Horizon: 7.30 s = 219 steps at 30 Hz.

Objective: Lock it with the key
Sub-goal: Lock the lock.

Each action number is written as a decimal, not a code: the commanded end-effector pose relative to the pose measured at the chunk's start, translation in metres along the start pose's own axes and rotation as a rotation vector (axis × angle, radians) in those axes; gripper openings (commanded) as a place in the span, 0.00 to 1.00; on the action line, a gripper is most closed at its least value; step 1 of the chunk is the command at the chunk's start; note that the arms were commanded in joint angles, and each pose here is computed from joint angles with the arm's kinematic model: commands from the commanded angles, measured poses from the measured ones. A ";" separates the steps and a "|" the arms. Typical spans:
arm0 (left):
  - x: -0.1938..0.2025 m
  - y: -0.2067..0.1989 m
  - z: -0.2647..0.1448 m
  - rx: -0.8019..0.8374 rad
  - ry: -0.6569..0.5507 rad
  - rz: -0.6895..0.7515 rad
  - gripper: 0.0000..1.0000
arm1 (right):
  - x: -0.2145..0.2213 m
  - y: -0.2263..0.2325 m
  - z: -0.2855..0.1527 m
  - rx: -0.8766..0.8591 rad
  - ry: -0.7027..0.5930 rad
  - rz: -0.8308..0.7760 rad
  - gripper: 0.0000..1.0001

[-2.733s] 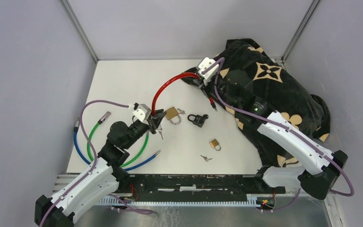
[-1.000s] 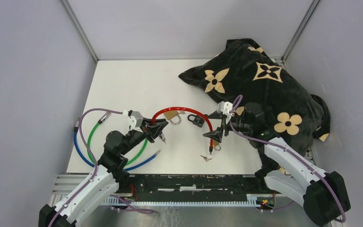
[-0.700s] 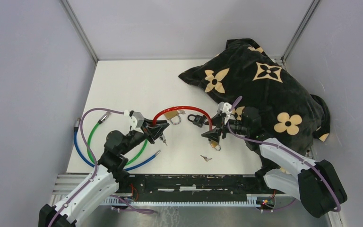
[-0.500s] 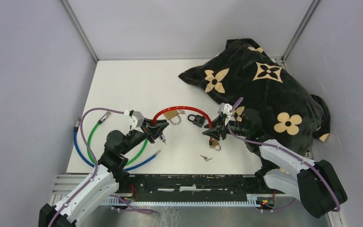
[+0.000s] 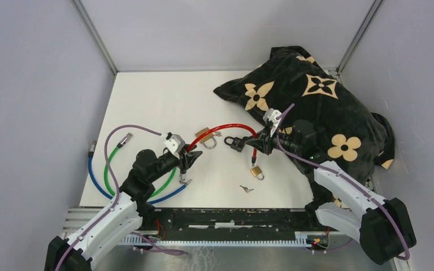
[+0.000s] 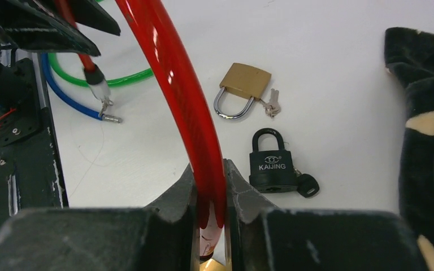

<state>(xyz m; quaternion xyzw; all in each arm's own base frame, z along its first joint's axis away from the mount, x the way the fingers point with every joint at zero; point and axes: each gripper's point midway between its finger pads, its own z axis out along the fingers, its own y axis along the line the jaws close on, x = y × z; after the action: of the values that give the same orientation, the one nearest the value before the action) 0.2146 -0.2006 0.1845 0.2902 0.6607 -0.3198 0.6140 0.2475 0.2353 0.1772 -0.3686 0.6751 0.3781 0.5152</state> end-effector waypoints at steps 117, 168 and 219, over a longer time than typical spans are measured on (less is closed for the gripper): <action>-0.251 -0.093 -0.159 0.181 -1.108 0.550 0.02 | -0.397 0.234 0.012 -0.637 -0.866 -0.177 0.00; -0.262 -0.079 -0.169 0.017 -1.190 0.698 0.02 | -0.392 0.218 0.010 -0.696 -0.934 0.222 0.00; 0.012 0.055 0.012 -0.222 -0.056 -0.483 0.22 | -0.292 0.136 0.007 -0.094 -0.622 0.078 0.00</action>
<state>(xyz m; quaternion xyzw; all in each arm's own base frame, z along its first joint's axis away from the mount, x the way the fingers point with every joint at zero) 0.2611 -0.1769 0.1580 0.0583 0.7361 -0.3868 0.5523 0.2165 0.3457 0.3752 -0.2517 0.6167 0.4400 0.6022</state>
